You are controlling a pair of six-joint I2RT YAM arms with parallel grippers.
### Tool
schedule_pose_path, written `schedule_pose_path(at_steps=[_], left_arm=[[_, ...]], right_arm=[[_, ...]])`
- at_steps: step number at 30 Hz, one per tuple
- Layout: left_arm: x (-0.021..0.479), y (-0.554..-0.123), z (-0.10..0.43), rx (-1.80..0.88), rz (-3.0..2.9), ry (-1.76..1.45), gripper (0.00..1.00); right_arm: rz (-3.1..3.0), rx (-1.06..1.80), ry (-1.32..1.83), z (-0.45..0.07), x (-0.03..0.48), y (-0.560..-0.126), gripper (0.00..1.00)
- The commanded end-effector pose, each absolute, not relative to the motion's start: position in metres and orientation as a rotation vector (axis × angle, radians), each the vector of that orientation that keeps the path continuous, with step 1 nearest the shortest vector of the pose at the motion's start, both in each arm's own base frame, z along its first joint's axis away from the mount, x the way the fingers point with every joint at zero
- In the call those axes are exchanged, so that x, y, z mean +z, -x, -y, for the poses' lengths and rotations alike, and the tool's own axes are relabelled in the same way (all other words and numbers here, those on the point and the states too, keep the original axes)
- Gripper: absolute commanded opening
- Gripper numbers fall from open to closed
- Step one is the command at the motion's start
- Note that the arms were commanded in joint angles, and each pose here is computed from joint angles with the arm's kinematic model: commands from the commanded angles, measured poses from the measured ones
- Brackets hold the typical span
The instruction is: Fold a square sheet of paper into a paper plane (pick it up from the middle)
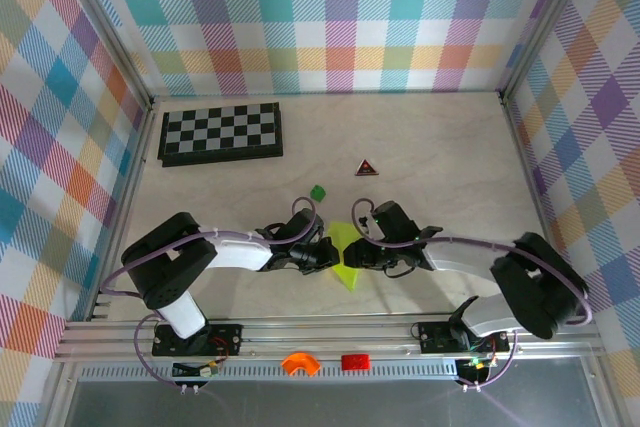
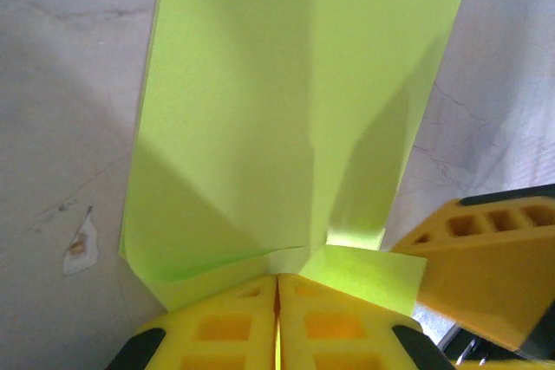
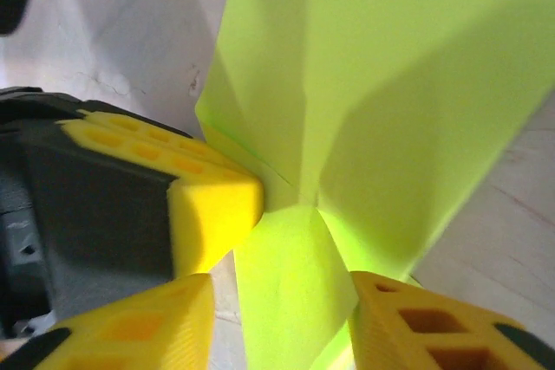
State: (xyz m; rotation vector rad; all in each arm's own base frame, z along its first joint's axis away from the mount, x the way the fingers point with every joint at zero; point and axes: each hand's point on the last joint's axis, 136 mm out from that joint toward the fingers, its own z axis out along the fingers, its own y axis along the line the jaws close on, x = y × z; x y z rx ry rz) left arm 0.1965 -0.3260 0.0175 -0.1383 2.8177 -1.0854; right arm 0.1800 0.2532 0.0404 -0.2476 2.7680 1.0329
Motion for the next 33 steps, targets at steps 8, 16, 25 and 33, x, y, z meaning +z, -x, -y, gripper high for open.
schedule_pose_path(at_steps=[8,16,25,33], left_arm=[[-0.012,-0.179,0.302,-0.922,-2.922,0.157,0.09],[-0.010,-0.180,0.304,-0.929,-2.920,0.152,0.09],[-0.011,-0.180,0.302,-0.922,-2.916,0.157,0.09],[-0.015,-0.179,0.303,-0.927,-2.922,0.161,0.09]], right_arm=[[-2.778,1.266,0.086,-0.262,0.073,-0.152,0.25],[-2.871,1.163,0.104,-0.287,0.044,-0.145,0.07],[-2.965,1.049,-0.014,-0.263,0.008,-0.123,0.05],[-2.944,1.073,-0.014,-0.239,0.017,-0.103,0.06]])
